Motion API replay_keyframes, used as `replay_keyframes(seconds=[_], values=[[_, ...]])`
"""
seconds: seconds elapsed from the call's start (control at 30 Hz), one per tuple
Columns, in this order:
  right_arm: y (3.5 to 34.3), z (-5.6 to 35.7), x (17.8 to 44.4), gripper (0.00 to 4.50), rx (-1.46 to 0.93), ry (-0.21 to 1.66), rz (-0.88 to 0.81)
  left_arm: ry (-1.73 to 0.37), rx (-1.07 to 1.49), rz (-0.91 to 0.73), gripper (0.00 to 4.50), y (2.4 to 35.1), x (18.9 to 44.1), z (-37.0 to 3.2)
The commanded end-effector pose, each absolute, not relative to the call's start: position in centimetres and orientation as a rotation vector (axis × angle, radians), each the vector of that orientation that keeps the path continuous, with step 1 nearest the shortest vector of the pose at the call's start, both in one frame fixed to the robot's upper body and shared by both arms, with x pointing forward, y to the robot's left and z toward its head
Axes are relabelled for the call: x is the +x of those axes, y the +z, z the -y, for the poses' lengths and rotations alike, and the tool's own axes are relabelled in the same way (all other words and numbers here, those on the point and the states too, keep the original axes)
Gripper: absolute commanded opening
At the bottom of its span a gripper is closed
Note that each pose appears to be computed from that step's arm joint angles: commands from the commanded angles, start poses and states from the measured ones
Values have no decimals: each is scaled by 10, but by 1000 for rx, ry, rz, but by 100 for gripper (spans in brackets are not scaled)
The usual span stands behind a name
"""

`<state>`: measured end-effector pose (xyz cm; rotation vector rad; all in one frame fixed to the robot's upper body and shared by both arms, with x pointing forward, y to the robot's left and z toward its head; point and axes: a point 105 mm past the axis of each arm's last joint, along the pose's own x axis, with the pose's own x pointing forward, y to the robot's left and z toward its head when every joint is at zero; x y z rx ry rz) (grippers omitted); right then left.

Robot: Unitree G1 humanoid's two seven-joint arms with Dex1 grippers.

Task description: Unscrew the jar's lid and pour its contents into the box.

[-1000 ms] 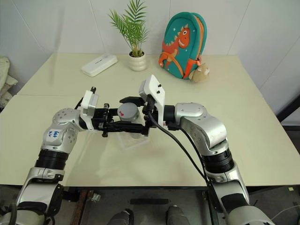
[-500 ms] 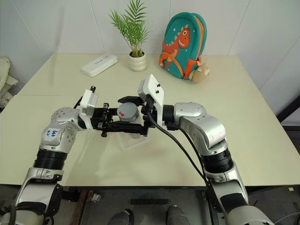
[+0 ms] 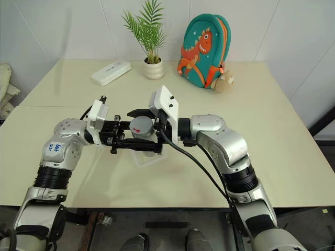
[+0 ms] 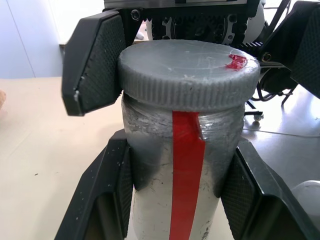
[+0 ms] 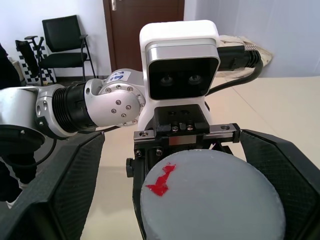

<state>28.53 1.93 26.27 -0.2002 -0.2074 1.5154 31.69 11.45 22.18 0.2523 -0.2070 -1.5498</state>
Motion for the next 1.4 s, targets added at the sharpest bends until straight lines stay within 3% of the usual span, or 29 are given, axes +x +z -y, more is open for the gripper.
replay_keyframes(seconds=[0.03, 1.0, 1.4], values=[[277, -27, 269, 447, -240, 1599, 292, -1538, 276, 203, 197, 224, 315, -117], [276, -28, 302, 447, -274, 1551, 259, -1564, 303, 220, 197, 225, 307, -117], [275, -3, 319, 447, -310, 1457, 229, -1526, 292, 232, 197, 228, 311, -123]])
